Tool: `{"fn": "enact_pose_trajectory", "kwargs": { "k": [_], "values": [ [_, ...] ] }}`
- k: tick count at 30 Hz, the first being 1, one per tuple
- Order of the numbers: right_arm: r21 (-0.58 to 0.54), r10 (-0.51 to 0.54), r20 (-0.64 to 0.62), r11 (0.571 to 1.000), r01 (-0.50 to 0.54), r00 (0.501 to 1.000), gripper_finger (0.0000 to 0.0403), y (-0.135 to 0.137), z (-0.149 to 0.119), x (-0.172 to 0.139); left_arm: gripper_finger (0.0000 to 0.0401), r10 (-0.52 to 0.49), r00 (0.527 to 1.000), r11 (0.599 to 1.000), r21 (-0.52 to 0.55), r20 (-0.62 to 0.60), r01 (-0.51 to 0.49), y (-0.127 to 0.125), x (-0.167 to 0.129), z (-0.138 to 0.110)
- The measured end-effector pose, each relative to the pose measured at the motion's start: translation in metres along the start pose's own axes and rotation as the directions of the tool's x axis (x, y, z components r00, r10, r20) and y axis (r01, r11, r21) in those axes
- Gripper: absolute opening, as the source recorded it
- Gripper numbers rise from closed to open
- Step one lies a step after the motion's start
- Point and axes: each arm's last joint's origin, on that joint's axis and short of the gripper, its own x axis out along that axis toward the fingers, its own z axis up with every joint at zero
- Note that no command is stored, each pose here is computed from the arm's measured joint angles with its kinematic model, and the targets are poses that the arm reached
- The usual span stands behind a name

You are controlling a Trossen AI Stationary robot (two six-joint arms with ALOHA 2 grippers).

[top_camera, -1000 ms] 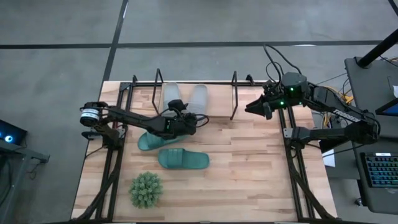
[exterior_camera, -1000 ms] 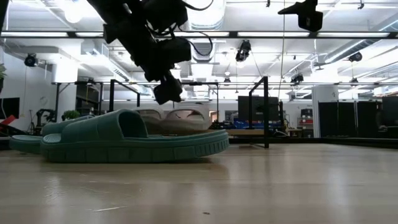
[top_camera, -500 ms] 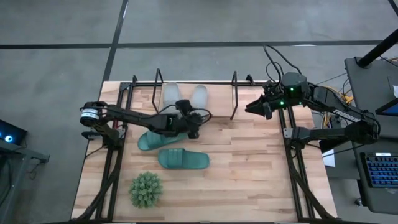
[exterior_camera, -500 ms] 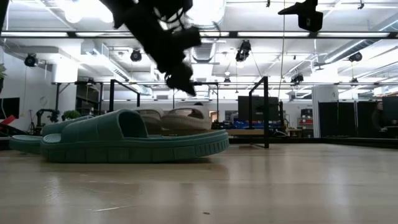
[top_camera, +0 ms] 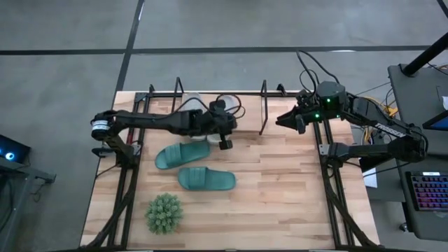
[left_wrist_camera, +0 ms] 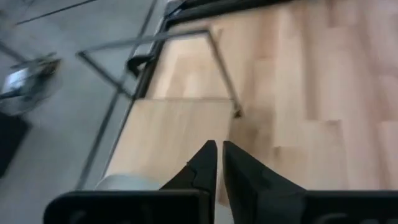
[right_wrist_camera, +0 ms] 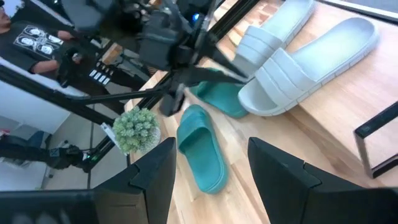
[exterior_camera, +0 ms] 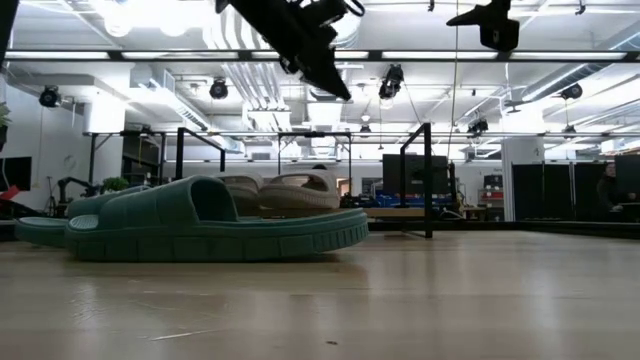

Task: Pick and place slides into the shelf
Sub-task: Put the gray slipper on the shelf

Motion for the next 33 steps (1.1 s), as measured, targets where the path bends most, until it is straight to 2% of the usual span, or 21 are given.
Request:
{"fn": "enact_pose_trajectory", "kwargs": {
  "k": [3,10,15,18,21,26,33],
  "values": [
    [0.000,-0.003,0.001,1.000,0.003,1.000,0.0192,0.000,0.000,0.000,0.0005,-0.024,1.000,1.000,0.017,0.003,0.024,0.007,-0.002,0.005],
    [-0.006,-0.004,0.001,1.000,0.004,1.000,0.0192,0.000,0.000,0.000,0.0000,-0.044,0.997,0.992,0.111,-0.066,0.051,0.018,0.000,-0.002],
    [-0.010,-0.025,0.016,1.000,0.025,1.000,0.0192,-0.001,0.000,0.000,0.0000,-0.115,0.990,0.984,0.129,-0.081,0.125,0.015,0.010,-0.008],
    [-0.011,-0.029,0.019,1.000,0.030,0.999,0.0192,-0.001,0.000,0.000,0.0000,-0.139,0.984,0.969,0.189,-0.109,0.158,0.009,0.023,-0.014],
    [-0.009,-0.030,0.020,0.999,0.030,0.999,0.0192,-0.001,0.000,0.000,0.0000,-0.115,0.981,0.963,0.226,-0.153,0.149,0.007,0.035,-0.021],
    [-0.008,-0.031,0.020,0.999,0.032,0.999,0.0192,-0.001,0.001,0.000,0.0000,-0.099,0.989,0.960,0.250,-0.106,0.123,0.011,0.043,-0.018],
    [-0.010,-0.067,0.046,0.998,0.068,0.997,0.0192,-0.002,0.001,0.000,0.0000,-0.096,0.982,0.950,0.280,-0.161,0.138,0.012,0.066,-0.030]
  ]
}}
